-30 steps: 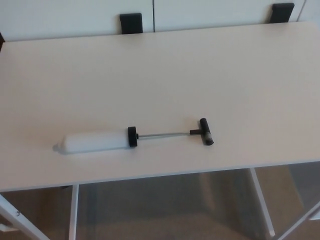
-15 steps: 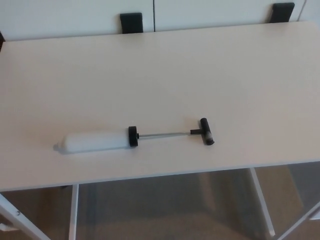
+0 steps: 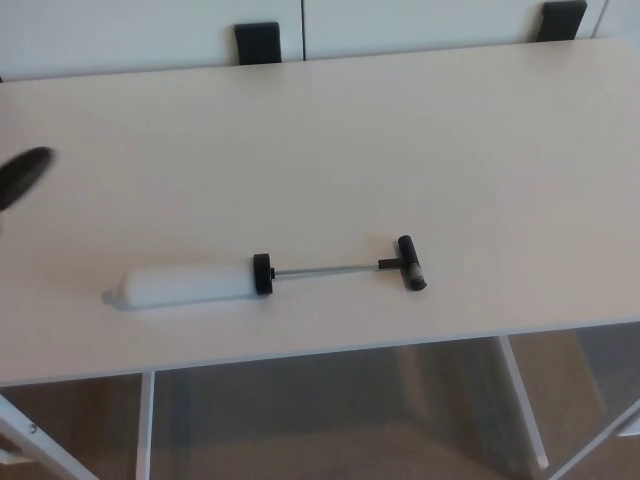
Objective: The robot walks towards a desk on which an air pump is kept in the middle. It lifts it up and holds it with its left hand and uses its right hand to compress it by pushing its handle inwards.
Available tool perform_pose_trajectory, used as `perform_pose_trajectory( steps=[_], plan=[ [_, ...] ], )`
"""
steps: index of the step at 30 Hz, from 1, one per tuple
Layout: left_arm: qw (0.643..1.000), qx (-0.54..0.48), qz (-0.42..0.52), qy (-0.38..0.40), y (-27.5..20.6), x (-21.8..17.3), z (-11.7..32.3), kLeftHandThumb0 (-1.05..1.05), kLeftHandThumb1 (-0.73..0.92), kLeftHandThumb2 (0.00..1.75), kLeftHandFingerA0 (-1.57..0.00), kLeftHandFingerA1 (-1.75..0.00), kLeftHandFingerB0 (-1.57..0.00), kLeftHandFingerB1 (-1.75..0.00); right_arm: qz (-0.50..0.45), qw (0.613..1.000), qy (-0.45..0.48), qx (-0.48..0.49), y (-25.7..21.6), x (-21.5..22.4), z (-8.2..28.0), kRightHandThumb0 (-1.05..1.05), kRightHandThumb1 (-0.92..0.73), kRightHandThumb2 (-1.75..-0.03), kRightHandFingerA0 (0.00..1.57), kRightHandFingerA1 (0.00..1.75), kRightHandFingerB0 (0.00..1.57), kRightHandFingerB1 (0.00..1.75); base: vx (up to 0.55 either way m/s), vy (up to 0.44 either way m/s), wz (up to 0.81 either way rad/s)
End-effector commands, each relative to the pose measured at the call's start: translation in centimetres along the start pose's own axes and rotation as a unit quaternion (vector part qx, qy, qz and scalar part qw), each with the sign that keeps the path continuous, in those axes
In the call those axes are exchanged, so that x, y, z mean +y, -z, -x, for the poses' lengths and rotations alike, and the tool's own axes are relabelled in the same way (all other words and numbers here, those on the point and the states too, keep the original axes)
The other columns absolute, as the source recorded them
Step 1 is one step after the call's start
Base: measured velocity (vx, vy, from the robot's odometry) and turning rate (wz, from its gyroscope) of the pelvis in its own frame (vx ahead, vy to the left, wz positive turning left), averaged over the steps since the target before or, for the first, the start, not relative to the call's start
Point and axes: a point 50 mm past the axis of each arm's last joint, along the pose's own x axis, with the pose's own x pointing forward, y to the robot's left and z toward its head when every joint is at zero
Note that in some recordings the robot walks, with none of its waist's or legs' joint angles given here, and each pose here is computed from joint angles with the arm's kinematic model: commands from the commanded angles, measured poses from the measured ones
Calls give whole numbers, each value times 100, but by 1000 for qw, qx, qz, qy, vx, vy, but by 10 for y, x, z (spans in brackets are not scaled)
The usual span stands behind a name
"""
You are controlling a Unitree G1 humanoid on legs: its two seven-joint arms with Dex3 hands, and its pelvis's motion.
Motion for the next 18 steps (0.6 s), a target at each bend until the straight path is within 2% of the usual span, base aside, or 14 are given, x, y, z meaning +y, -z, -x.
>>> perform_pose_trajectory(
  steps=[1, 8, 9, 10, 13, 18],
  plan=[
    [912, 92, -354, 185, 29, -91, -52, -36, 45, 56, -7, -24, -13, -26, 11, 1000, 7, -23, -16, -4, -6, -31, -66, -58, 76, 49, 63, 45, 0, 0, 0],
    [886, 126, -384, 228, 56, -122, -50, -36, 44, 55, -9, -25, -13, -27, 16, 999, 0, -30, -18, -1, -6, -31, -69, -59, 76, 49, 62, 45, 0, 0, 0],
    [886, 126, -384, 228, 56, -122, -50, -36, 44, 55, -9, -25, -13, -27, 16, 999, 0, -30, -18, -1, -6, -31, -69, -59, 76, 49, 62, 45, 0, 0, 0],
    [884, 131, -385, 231, 60, -126, -51, -35, 44, 56, -8, -25, -12, -27, 17, 999, 1, -31, -19, -1, -6, -36, -62, -59, 76, 50, 63, 45, 0, 0, 0],
    [878, 138, -392, 238, 64, -131, -52, -35, 45, 56, -7, -24, -11, -26, 13, 999, 1, -32, -20, -1, -7, -31, -64, -58, 76, 50, 63, 45, 0, 0, 0],
    [859, 151, -417, 255, 72, -138, -55, -40, 44, 57, -6, -24, -10, -25, 13, 999, 2, -37, -25, 2, -9, -35, -64, -60, 75, 49, 61, 44, 0, 0, 0]
  ],
)
